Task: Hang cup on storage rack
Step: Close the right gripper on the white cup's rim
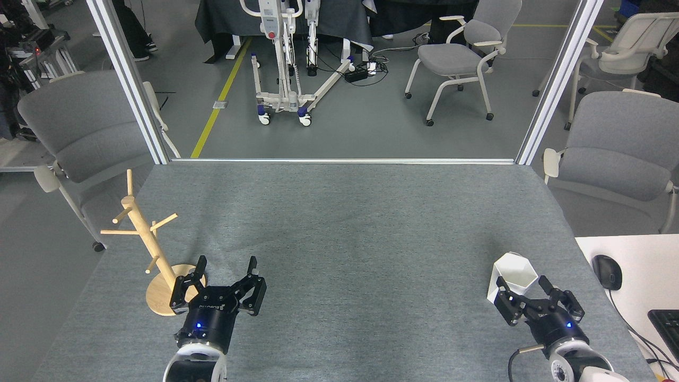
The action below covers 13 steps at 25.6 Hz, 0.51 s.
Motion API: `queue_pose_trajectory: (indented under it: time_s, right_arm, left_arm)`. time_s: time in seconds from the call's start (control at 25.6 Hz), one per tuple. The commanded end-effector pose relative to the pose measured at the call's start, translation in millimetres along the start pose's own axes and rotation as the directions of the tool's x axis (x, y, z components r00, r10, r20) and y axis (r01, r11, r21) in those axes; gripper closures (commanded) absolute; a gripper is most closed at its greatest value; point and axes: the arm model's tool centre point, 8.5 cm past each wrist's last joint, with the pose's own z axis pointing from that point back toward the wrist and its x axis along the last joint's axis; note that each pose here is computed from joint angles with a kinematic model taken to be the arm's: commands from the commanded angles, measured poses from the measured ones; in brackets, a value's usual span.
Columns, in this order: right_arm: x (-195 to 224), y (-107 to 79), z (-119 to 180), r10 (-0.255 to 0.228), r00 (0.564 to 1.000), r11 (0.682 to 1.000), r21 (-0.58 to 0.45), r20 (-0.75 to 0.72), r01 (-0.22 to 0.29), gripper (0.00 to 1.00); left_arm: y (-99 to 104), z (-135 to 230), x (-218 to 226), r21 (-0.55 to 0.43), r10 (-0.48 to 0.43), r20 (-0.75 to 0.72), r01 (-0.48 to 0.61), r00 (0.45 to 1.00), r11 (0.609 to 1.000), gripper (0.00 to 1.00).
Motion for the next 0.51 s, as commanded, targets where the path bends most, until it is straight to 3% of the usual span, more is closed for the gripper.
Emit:
queue_pose_trajectory:
  time_s: [0.0,0.47]
  right_arm:
    - [1,3.4,-1,-0.002,1.0,1.0,0.013,-0.001,0.002,0.01]
    - [2,1.9,-13,-0.003,1.0,1.0,0.03,0.0,0.003,0.01]
  left_arm:
    - [-1,0,0,-0.002,-0.001,0.002,0.001,1.0,1.0,0.0]
    - [-5,0,5,-0.015,0.002,0.012,-0.001,1.0,1.0,0.0]
